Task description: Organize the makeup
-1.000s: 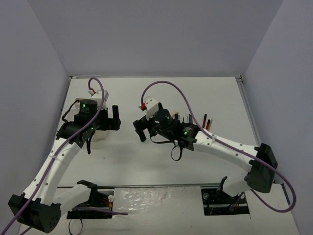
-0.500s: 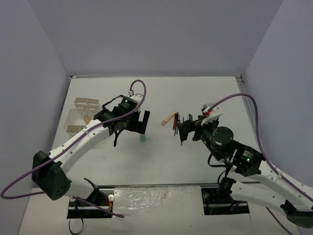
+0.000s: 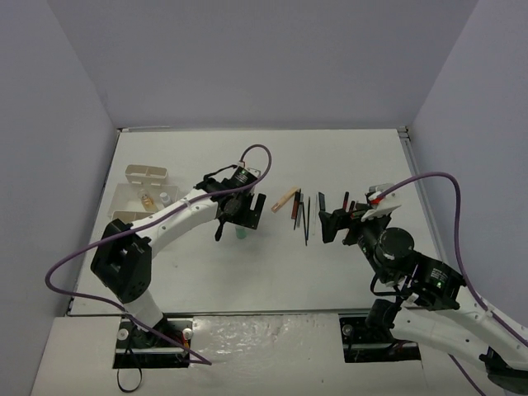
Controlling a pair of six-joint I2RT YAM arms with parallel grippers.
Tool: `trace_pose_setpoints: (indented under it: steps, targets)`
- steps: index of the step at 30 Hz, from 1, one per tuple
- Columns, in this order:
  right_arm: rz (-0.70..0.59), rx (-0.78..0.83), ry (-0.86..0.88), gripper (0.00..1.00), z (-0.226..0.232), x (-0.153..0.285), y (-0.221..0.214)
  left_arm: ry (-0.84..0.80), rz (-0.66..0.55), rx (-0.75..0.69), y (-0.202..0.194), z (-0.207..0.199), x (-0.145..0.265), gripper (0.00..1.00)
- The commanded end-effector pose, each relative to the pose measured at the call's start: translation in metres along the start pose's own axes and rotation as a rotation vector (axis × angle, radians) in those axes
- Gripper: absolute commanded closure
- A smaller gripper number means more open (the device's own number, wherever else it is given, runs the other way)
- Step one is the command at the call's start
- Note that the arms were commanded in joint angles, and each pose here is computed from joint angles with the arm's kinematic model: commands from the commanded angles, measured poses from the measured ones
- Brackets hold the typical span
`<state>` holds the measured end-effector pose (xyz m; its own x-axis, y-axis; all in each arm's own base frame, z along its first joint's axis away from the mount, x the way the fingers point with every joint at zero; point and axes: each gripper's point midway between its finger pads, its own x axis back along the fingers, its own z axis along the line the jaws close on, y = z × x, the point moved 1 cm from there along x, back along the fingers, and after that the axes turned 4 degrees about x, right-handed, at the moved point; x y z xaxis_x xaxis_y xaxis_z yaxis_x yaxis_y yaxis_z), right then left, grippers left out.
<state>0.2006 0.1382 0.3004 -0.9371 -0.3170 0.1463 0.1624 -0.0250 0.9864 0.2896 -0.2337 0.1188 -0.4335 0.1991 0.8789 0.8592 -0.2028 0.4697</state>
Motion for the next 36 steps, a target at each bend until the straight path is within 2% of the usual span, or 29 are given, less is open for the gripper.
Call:
trace_pose_setpoints:
  steps: [1, 11, 15, 25, 31, 36]
  targets:
    - [-0.045, -0.047, -0.034, 0.00, -0.005, 0.000, 0.009, 0.006, -0.046, 0.041, 0.013, -0.005, -0.001, 0.24]
    - [-0.050, -0.055, -0.032, 0.00, -0.007, 0.003, 0.006, 0.039, -0.039, 0.051, 0.010, -0.004, -0.012, 0.41]
    - [-0.053, -0.059, -0.031, 0.00, -0.008, 0.004, 0.006, 0.039, -0.049, 0.054, 0.012, -0.004, -0.012, 0.55]
    - [-0.064, -0.066, -0.033, 0.00, -0.011, 0.007, 0.008, 0.036, -0.063, 0.061, 0.014, -0.003, -0.002, 0.98]
    - [-0.071, -0.074, -0.018, 0.00, -0.009, 0.009, 0.014, 0.052, -0.122, 0.056, 0.032, 0.008, 0.043, 1.00]
    - [-0.083, -0.082, 0.004, 0.00, -0.006, 0.011, 0.022, 0.113, -0.205, 0.118, 0.060, 0.052, 0.098, 1.00]
